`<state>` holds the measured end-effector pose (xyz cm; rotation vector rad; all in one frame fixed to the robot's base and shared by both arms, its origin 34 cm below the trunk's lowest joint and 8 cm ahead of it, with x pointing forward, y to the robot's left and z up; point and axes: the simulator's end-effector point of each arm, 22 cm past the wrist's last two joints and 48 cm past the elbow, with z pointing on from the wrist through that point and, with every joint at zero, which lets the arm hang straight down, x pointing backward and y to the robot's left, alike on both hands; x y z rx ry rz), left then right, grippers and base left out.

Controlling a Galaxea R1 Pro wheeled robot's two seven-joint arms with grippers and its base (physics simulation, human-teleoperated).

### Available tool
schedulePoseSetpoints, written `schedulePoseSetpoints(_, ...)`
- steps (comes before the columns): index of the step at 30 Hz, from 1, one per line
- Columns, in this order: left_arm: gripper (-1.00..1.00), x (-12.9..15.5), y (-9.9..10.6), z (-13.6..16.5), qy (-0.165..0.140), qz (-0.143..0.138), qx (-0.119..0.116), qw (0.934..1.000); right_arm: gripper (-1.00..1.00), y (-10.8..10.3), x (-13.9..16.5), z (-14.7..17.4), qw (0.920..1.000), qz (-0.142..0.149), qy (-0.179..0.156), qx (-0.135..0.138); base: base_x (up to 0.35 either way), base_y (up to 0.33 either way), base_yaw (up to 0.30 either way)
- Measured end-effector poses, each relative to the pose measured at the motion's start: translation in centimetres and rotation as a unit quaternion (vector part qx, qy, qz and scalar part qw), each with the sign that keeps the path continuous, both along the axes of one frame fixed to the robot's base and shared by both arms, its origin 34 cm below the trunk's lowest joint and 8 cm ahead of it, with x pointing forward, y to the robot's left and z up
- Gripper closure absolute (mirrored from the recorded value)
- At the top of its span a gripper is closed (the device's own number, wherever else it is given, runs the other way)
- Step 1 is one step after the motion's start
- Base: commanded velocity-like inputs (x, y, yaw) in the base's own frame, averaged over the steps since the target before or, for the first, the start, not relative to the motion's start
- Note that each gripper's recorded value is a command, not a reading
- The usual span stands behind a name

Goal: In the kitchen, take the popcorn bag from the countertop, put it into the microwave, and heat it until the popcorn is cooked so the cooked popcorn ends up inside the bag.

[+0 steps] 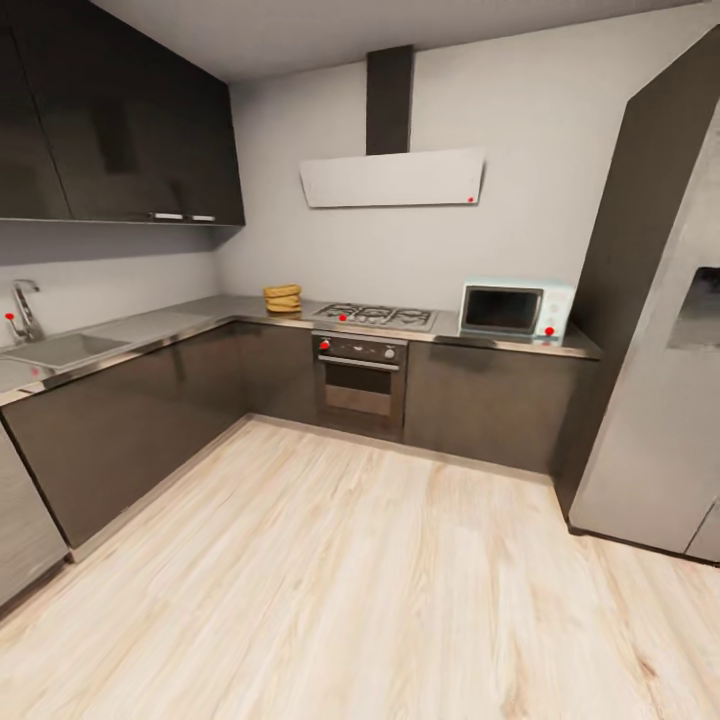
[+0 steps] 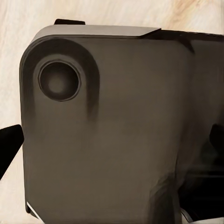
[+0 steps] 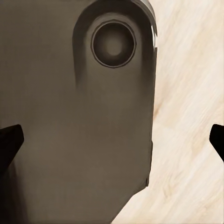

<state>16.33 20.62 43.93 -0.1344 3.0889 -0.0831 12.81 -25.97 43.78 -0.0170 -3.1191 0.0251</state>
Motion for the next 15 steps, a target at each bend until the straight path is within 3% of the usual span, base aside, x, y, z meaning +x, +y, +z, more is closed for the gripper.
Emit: schedulePoseSetpoints(15,-1.0,0.08,0.0,0.0,-0.001,0.0,0.0,1.0,-1.0,-0.11,0.0,0.0,1.0,0.0,0.0,-0.001,0.0,0.0,-0.244)
